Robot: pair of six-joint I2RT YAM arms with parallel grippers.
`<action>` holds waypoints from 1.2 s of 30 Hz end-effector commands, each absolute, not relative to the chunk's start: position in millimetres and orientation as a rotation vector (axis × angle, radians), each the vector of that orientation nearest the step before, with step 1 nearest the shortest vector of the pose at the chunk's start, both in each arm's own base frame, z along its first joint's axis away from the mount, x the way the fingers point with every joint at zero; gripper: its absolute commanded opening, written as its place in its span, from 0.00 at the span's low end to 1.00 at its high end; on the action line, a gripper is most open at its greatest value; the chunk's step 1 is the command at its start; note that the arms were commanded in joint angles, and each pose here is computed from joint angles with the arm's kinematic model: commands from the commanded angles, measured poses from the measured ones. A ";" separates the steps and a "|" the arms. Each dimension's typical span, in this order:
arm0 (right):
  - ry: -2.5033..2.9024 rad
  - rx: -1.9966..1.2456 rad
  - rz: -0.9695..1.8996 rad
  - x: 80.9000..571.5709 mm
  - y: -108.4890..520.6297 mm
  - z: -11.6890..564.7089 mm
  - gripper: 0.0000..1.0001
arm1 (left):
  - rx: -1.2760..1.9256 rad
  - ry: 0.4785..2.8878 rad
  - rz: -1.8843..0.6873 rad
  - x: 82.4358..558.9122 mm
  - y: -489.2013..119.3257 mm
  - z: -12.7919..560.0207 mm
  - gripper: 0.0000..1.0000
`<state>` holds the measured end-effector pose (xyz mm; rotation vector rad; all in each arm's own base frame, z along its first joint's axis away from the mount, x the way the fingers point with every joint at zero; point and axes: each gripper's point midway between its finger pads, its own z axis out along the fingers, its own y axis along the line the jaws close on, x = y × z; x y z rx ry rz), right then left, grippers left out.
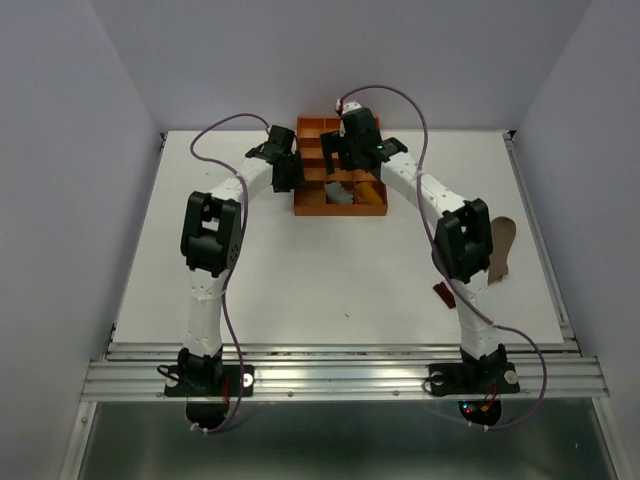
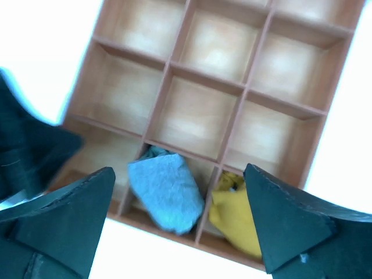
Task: Roll the socks
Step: Place the sock in the storage box, then move the sock to the center of the board.
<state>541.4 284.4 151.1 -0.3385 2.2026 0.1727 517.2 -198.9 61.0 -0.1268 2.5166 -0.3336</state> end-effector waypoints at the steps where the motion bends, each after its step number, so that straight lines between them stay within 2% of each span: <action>1: 2.019 -0.259 0.238 537.2 278.0 247.2 1.00 | -0.147 2.338 -0.363 542.8 -198.1 131.9 0.54; 2: 2.005 -0.241 0.246 529.8 273.4 260.6 1.00 | -0.148 2.312 -0.374 542.9 -198.2 145.2 0.55; 4: 1.993 -0.206 0.244 521.9 265.7 272.6 1.00 | -0.152 2.286 -0.381 542.4 -197.6 159.6 0.68; 5: 1.960 -0.156 0.246 513.6 256.6 294.3 1.00 | -0.153 2.257 -0.391 541.4 -197.0 175.5 0.70; 6: 1.986 -0.118 0.227 508.5 245.2 285.0 1.00 | -0.149 2.245 -0.398 540.0 -197.1 183.8 0.75; 11: 2.005 0.163 0.131 469.9 178.5 279.2 1.00 | -0.136 2.163 -0.444 519.0 -193.5 236.9 0.80; 15: 1.954 0.496 -0.023 420.0 99.5 256.3 1.00 | -0.156 2.024 -0.527 476.3 -183.3 294.4 0.91; 17: 1.939 0.597 -0.086 386.4 61.7 237.7 1.00 | -0.172 2.056 -0.534 453.2 -177.3 273.7 0.91; 18: 1.924 0.662 -0.071 376.6 51.8 231.9 1.00 | -0.181 1.981 -0.566 439.5 -173.0 298.2 0.92; 19: 1.893 0.705 -0.035 362.6 40.1 237.4 1.00 | -0.197 2.027 -0.576 424.2 -171.2 272.3 0.95; 20: 1.932 0.734 -0.045 348.6 33.2 210.9 1.00 | -0.189 1.973 -0.623 409.6 -170.2 288.9 0.95; 22: 1.950 0.760 -0.031 333.4 25.8 196.8 1.00 | -0.209 2.015 -0.646 386.4 -167.6 262.5 0.97; 24: 1.997 0.802 -0.036 316.8 17.8 172.3 1.00 | -0.242 1.975 -0.683 366.2 -162.9 269.4 0.98; 25: 2.015 0.816 -0.040 313.1 15.6 163.5 1.00 | -0.262 2.011 -0.684 354.3 -160.6 249.2 0.99; 29: 2.176 0.899 -0.043 302.2 12.2 105.2 1.00 | -0.285 2.021 -0.761 316.4 -160.1 232.5 0.99; 31: 2.239 0.895 -0.054 300.8 16.2 86.0 1.00 | -0.299 2.060 -0.768 302.6 -158.1 210.9 0.99; 36: 2.411 0.847 -0.069 299.6 26.4 41.6 1.00 | -0.297 2.083 -0.767 283.4 -153.3 198.8 0.99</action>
